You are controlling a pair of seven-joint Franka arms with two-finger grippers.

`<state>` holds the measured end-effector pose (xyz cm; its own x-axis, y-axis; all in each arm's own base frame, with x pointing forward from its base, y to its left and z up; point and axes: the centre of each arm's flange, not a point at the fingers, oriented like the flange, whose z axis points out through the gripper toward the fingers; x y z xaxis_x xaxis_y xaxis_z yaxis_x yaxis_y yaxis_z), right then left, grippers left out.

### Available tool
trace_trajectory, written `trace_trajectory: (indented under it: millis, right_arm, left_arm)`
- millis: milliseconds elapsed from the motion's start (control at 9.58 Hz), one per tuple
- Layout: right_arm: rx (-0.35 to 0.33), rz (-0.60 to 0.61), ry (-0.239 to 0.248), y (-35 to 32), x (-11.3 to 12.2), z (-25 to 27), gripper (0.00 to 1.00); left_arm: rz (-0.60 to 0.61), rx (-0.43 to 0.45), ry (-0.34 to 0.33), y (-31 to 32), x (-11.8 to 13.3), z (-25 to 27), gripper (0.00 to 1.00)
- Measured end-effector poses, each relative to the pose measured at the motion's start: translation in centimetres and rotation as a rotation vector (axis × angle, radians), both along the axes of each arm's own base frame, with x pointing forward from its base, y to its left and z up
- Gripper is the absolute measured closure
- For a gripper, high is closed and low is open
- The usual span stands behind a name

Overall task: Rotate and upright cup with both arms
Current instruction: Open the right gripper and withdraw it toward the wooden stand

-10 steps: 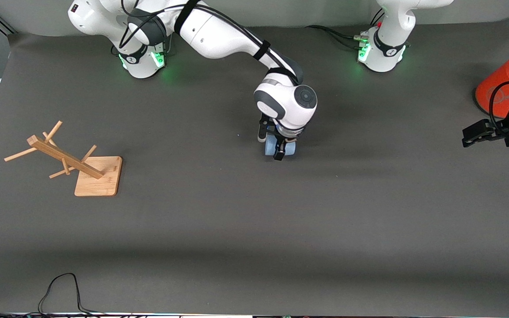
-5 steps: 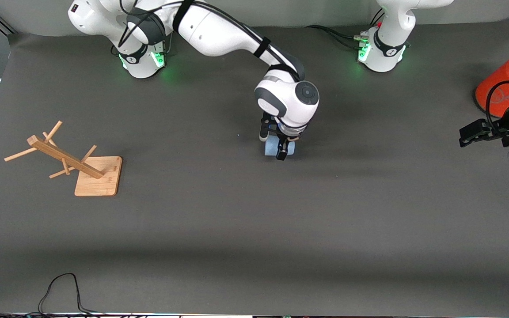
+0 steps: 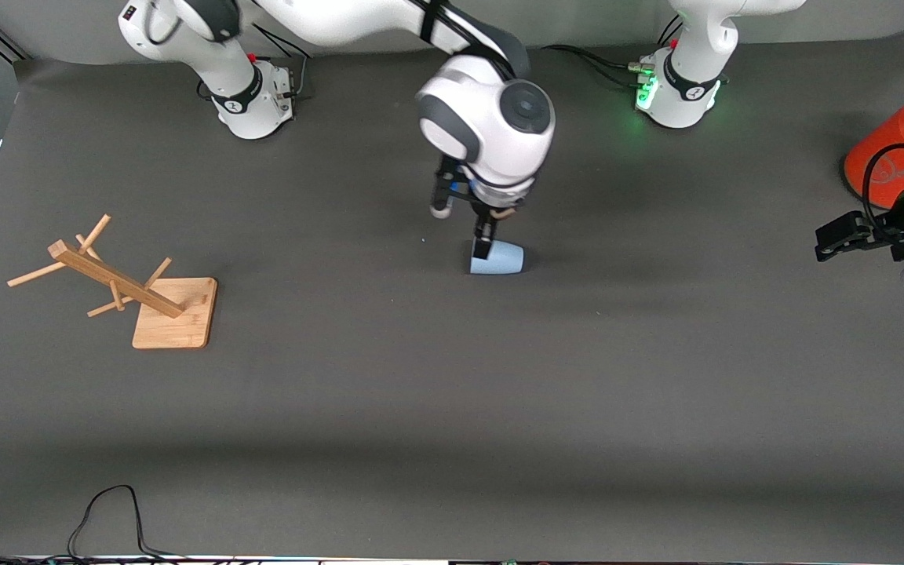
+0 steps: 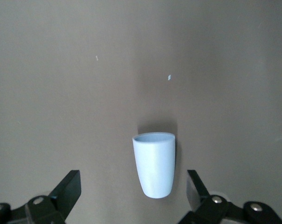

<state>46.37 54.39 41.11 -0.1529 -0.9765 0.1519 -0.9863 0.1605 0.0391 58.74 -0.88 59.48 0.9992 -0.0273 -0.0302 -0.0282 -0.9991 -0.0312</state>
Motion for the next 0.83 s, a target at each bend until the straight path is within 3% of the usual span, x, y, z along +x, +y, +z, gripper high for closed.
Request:
trace_trajectory:
  millis: [313, 835]
  right_arm:
    - [0.021, 0.211, 0.082, -11.6, 2.9, 8.9, 0.00]
    - [0.079, 0.649, 0.127, -33.5, 5.2, 18.3, 0.00]
  left_arm:
    - [-0.001, 0.000, 0.000, 0.0, 0.0, 0.0, 0.00]
    - [-0.001, 0.000, 0.001, -0.1, 0.0, 0.0, 0.00]
